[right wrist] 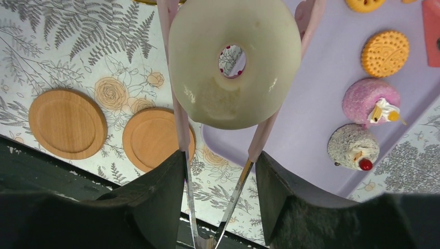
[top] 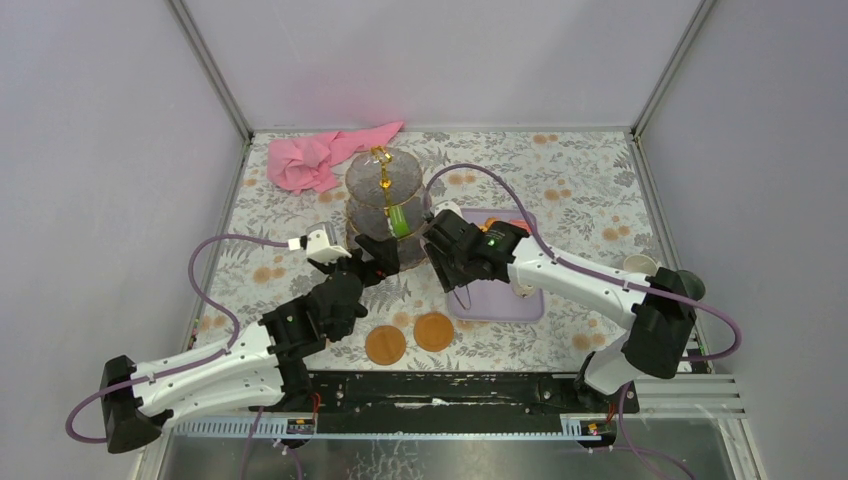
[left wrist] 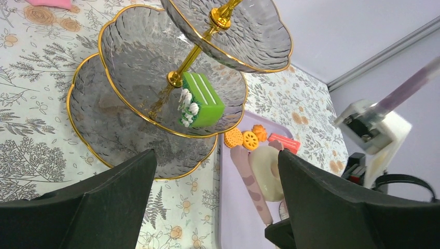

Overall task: Serve the afternoon tea
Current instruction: Place the desert on the desert table.

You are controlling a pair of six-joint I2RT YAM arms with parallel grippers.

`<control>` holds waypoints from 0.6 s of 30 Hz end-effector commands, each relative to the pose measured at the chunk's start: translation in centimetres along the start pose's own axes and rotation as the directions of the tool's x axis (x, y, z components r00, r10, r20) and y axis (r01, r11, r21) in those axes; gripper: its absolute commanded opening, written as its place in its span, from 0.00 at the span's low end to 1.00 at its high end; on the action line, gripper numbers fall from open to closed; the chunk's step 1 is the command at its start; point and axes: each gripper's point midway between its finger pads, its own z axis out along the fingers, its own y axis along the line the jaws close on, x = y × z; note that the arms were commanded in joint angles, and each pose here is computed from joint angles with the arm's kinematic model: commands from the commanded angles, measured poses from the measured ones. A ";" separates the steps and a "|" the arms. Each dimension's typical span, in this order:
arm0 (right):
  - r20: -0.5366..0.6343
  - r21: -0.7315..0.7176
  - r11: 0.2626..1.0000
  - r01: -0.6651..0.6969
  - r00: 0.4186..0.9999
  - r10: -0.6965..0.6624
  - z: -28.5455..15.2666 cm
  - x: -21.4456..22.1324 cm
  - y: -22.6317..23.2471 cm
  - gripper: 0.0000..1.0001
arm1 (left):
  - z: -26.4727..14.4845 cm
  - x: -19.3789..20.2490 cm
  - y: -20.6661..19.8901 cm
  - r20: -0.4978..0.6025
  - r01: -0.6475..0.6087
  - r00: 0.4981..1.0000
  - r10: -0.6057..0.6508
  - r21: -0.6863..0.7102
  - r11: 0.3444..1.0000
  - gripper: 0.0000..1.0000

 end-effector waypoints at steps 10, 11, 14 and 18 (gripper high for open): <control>0.101 0.042 0.998 0.037 0.994 -0.041 -2.4 -6.1 0.1 0.39 | 0.0 -2.7 -1.7 0.058 0.028 0.998 -0.029 0.019 0.999 0.94; 0.099 0.041 0.998 0.038 0.994 -0.042 -2.3 -6.4 0.1 0.39 | 0.0 -2.8 -1.7 0.059 0.027 0.998 -0.028 0.020 0.999 0.94; 0.101 0.034 0.999 0.033 0.994 -0.037 -2.2 -7.2 0.0 0.39 | 0.0 -2.9 -1.9 0.059 0.027 0.998 -0.029 0.025 0.999 0.94; 0.085 0.037 0.999 0.031 0.996 -0.034 -1.2 -7.8 -0.3 0.39 | -0.1 -3.0 -1.9 0.061 0.028 0.998 -0.030 0.030 0.999 0.94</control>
